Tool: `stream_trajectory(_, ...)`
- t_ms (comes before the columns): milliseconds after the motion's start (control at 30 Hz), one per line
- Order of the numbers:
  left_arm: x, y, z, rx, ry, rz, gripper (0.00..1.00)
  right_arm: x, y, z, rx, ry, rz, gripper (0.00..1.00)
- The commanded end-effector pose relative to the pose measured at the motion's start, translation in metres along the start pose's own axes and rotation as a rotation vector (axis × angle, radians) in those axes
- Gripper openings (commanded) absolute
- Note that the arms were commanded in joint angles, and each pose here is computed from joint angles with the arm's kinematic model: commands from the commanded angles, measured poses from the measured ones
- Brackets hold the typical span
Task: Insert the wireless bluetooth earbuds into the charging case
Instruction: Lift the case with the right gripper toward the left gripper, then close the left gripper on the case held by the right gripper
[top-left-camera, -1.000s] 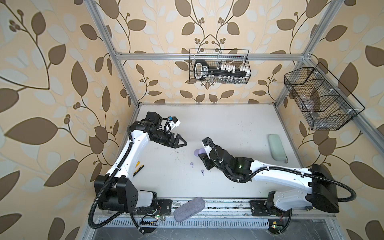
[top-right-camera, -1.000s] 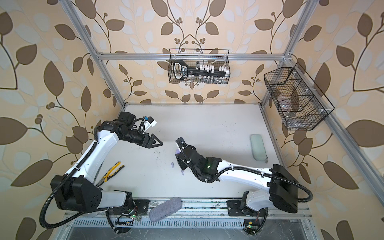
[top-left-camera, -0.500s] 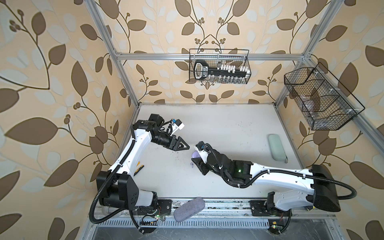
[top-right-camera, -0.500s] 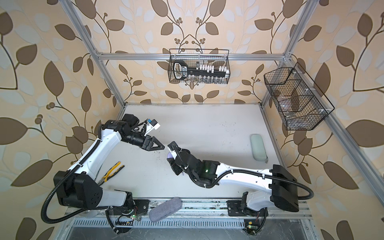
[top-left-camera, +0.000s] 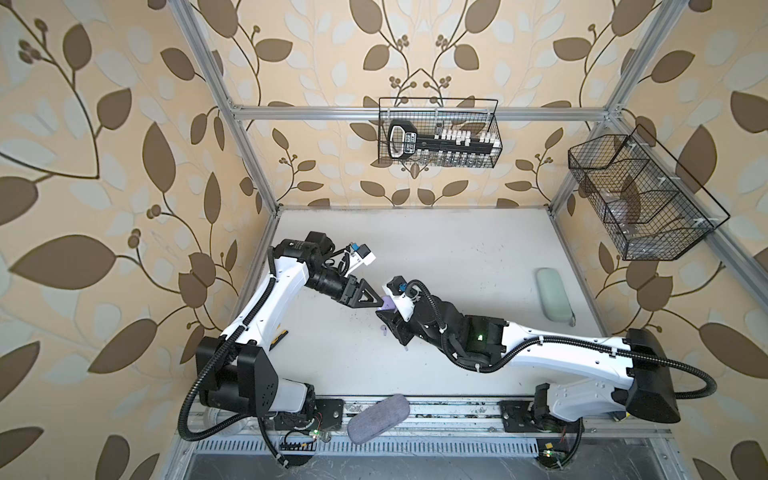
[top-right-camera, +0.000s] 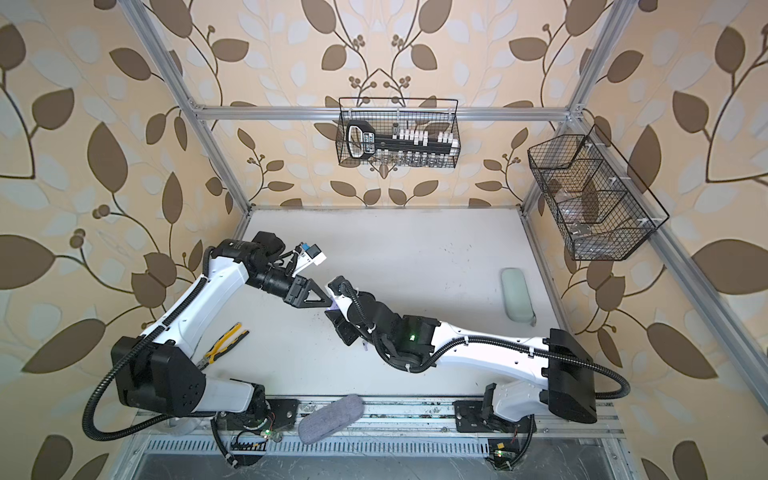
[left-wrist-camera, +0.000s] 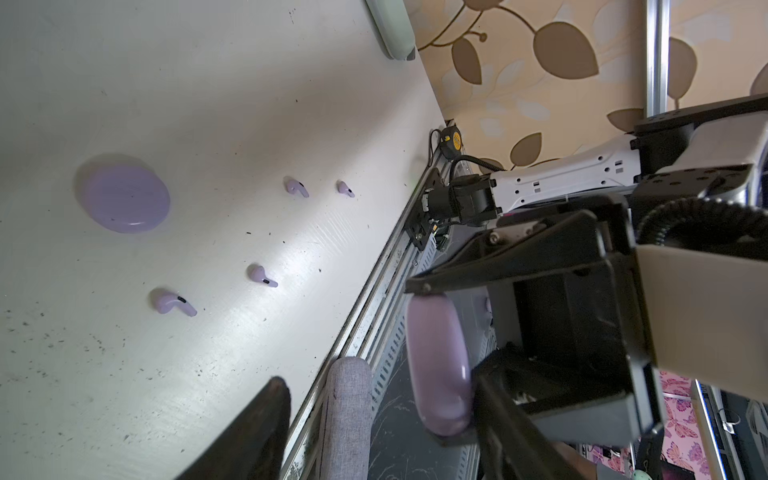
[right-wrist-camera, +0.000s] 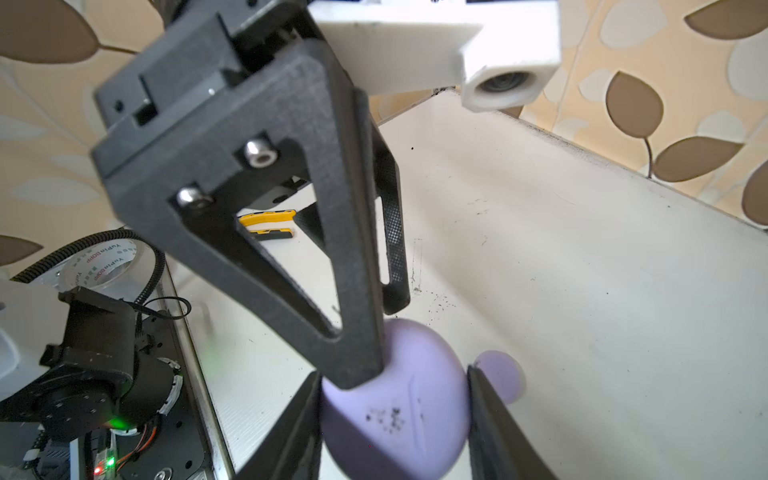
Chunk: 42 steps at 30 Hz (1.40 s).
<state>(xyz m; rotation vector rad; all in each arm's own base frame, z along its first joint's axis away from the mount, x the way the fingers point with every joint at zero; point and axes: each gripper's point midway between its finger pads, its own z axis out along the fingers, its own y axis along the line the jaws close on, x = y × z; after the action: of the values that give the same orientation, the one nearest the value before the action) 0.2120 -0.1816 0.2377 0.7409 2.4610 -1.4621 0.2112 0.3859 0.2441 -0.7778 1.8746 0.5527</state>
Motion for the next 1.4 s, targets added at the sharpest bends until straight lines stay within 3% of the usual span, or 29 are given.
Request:
stream_trajectory(0,0.0,-0.013,-0.001,0.036,0.004,0.03,0.7,-0.012,0.008,0.003,-0.025,-0.015,-0.024,0.28)
stream_trajectory(333,0.005,-0.019,0.002,0.069,0.03,0.032,0.59,-0.01,0.005,0.008,-0.021,-0.007,-0.024,0.28)
stream_trajectory(500,0.009,-0.02,0.006,0.068,0.053,0.046,0.47,-0.01,0.003,0.009,-0.025,-0.005,-0.021,0.28)
stream_trajectory(1367,0.013,-0.024,0.011,0.085,0.072,0.061,0.34,-0.005,-0.008,0.02,0.016,0.023,-0.038,0.27)
